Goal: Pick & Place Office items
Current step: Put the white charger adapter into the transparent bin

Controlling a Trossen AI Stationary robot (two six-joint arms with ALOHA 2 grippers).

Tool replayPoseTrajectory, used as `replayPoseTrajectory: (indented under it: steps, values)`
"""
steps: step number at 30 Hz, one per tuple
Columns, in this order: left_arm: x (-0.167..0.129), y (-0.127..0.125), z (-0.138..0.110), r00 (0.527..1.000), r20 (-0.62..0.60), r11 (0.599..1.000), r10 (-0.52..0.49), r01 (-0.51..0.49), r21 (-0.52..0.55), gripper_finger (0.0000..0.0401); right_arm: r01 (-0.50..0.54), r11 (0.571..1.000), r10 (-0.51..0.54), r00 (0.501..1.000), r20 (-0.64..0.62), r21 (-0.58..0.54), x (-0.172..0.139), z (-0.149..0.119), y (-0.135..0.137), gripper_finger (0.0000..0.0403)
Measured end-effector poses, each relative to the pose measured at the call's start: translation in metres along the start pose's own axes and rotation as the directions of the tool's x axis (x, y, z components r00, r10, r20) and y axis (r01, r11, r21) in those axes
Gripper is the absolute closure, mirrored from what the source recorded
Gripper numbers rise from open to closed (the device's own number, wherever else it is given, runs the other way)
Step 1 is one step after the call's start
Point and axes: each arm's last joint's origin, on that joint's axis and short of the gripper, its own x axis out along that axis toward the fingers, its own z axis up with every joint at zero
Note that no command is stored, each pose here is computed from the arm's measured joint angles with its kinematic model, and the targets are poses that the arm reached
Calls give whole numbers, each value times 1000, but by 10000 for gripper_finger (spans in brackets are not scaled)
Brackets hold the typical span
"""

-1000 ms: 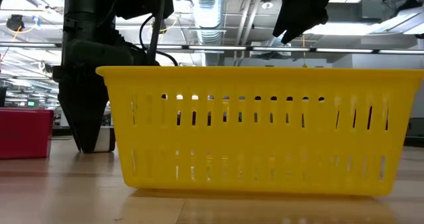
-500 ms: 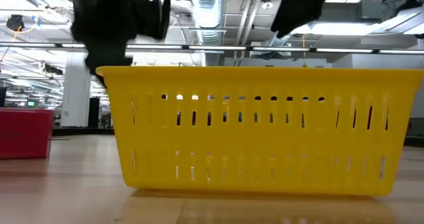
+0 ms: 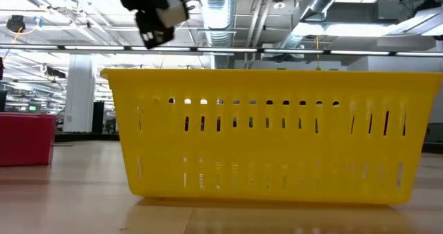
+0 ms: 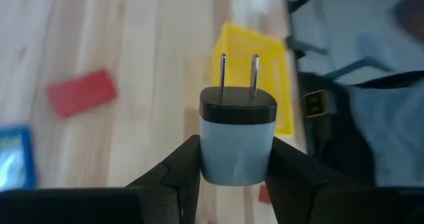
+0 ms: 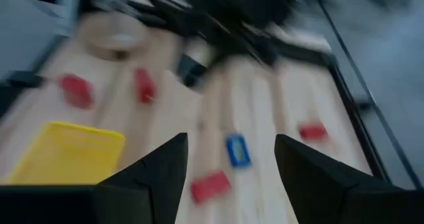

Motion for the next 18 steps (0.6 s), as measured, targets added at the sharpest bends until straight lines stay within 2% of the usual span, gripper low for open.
replayPoseTrajectory:
  steps: [4,8,14,18]
  values:
    - [1,13,10,982,15,981,-187,186,57,272,-38,993,40,999,20,-113,-2,2,13,184]
    - [8,16,21,948,61,946,-312,304,113,272,-57,989,62,998,28,-136,-1,3,21,184]
    - [24,18,32,904,109,905,-414,396,152,272,-65,981,77,995,60,-180,10,5,32,184]
    - [32,21,34,887,108,889,-448,430,155,272,-59,978,75,995,72,-202,19,6,36,184]
